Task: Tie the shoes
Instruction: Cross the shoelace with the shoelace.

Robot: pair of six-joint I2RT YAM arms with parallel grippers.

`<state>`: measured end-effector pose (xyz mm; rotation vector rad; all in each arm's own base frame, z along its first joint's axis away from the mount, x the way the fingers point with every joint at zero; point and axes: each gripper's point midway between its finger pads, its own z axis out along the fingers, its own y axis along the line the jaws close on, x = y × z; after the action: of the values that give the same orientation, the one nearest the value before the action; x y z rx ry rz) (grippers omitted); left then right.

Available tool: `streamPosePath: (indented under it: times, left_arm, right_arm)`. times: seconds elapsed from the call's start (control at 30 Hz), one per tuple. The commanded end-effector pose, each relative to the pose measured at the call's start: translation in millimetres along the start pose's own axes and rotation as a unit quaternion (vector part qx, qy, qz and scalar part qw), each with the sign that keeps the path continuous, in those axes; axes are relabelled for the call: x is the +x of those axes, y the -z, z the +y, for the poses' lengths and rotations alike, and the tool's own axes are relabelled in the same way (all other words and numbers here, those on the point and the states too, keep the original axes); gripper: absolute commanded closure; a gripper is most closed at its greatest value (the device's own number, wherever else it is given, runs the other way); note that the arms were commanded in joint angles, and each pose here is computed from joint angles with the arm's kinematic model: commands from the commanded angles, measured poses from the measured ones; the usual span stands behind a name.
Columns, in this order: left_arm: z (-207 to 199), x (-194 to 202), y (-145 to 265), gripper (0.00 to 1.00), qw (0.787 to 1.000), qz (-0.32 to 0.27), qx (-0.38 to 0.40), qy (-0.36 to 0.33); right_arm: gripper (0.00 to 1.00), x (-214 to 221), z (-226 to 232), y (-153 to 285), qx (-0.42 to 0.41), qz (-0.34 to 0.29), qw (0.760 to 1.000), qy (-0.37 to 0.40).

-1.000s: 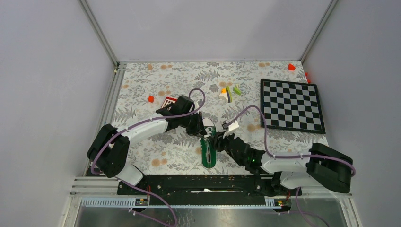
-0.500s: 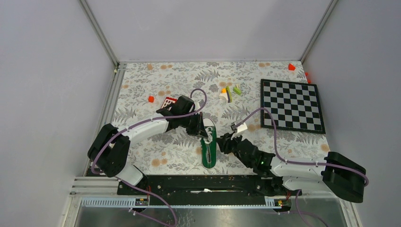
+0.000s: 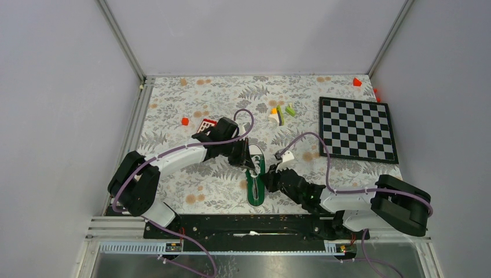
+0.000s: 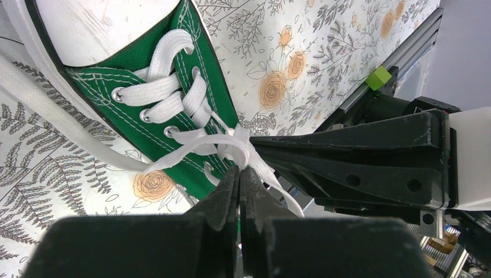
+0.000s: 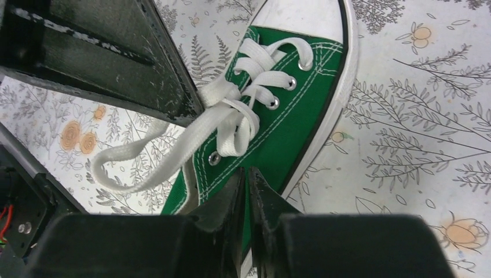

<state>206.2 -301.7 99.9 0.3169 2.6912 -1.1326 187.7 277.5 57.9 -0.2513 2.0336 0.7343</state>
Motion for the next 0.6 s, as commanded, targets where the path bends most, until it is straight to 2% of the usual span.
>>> streamPosePath:
  times: [0.0,0.57]
  left_arm:
    - [-13,-6,4,1.00,0.999,-0.014,0.029,-0.027]
    - [-19,-3,8,1.00,0.999,-0.013,0.039,-0.033]
  right_arm:
    - [0.88,-26,23,-7,-0.030,-0.036,0.998,-0.028]
    - [0.90,-47,19,-34,-0.009,-0.052,0.998,-0.024]
